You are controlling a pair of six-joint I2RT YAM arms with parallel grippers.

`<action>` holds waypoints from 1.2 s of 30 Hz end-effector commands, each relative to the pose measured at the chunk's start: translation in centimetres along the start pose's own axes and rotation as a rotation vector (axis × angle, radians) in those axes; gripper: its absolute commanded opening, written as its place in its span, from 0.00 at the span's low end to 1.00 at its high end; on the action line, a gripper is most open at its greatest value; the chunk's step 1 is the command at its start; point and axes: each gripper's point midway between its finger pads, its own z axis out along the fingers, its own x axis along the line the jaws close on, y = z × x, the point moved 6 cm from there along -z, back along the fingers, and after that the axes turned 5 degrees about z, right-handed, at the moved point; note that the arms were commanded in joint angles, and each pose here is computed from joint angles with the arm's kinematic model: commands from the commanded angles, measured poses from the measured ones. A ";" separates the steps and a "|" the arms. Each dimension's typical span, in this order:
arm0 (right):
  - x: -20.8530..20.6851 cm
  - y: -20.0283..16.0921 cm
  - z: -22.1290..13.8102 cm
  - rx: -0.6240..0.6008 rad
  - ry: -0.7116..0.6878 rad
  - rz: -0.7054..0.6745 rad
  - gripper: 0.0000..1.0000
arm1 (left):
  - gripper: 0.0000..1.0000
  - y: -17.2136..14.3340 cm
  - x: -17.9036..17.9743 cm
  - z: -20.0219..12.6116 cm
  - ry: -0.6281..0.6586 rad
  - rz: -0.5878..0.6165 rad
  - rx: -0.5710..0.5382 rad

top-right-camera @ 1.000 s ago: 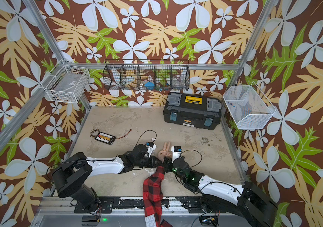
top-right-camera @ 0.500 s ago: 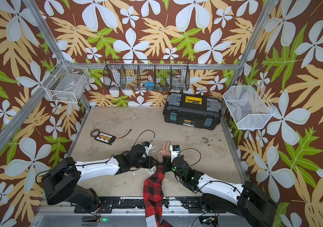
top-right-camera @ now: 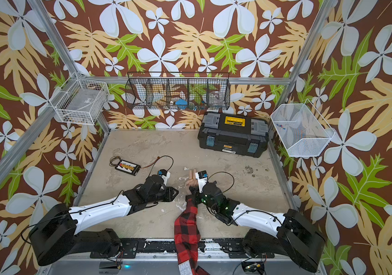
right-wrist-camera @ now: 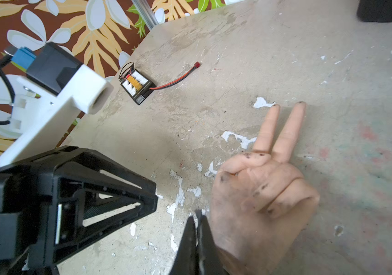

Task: Take off the watch
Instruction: Untie the watch from the hand.

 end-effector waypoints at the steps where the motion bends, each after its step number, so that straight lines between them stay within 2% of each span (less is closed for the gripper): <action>1: 0.5 0.4 -0.1 -0.002 0.026 -0.026 0.00 | 0.35 0.6 -0.8 -0.1 -0.049 0.042 -0.023; 3: 0.5 0.6 -0.3 -0.009 0.019 -0.030 0.07 | 0.36 1.1 -1.2 -0.3 -0.066 0.086 -0.035; 11: 0.2 2.2 -2.5 -0.070 0.009 -0.048 0.48 | 0.38 4.5 -3.3 -2.2 -0.047 0.286 -0.114; 13: -0.2 2.4 -3.2 -0.092 0.000 -0.042 0.53 | 0.38 5.3 -4.1 -2.7 -0.067 0.342 -0.137; 16: -1.2 2.7 -4.0 -0.113 -0.025 -0.030 0.56 | 0.39 6.2 -5.7 -3.5 -0.124 0.450 -0.149; 20: -2.9 2.7 -4.7 -0.127 -0.071 -0.014 0.56 | 0.42 6.4 -7.7 -4.1 -0.239 0.677 -0.135; 24: -4.3 2.6 -5.2 -0.130 -0.104 0.008 0.57 | 0.42 6.7 -8.5 -4.1 -0.263 0.881 -0.125; 28: -5.3 2.1 -5.4 -0.133 -0.132 0.011 0.57 | 0.42 6.7 -9.4 -3.3 -0.281 1.014 -0.082; 33: -6.4 0.8 -5.7 -0.138 -0.159 0.026 0.57 | 0.42 4.5 -10.4 -1.6 -0.292 1.240 0.024; 36: -6.8 0.3 -5.8 -0.143 -0.167 0.034 0.57 | 0.42 4.0 -10.1 -0.2 -0.273 1.288 0.075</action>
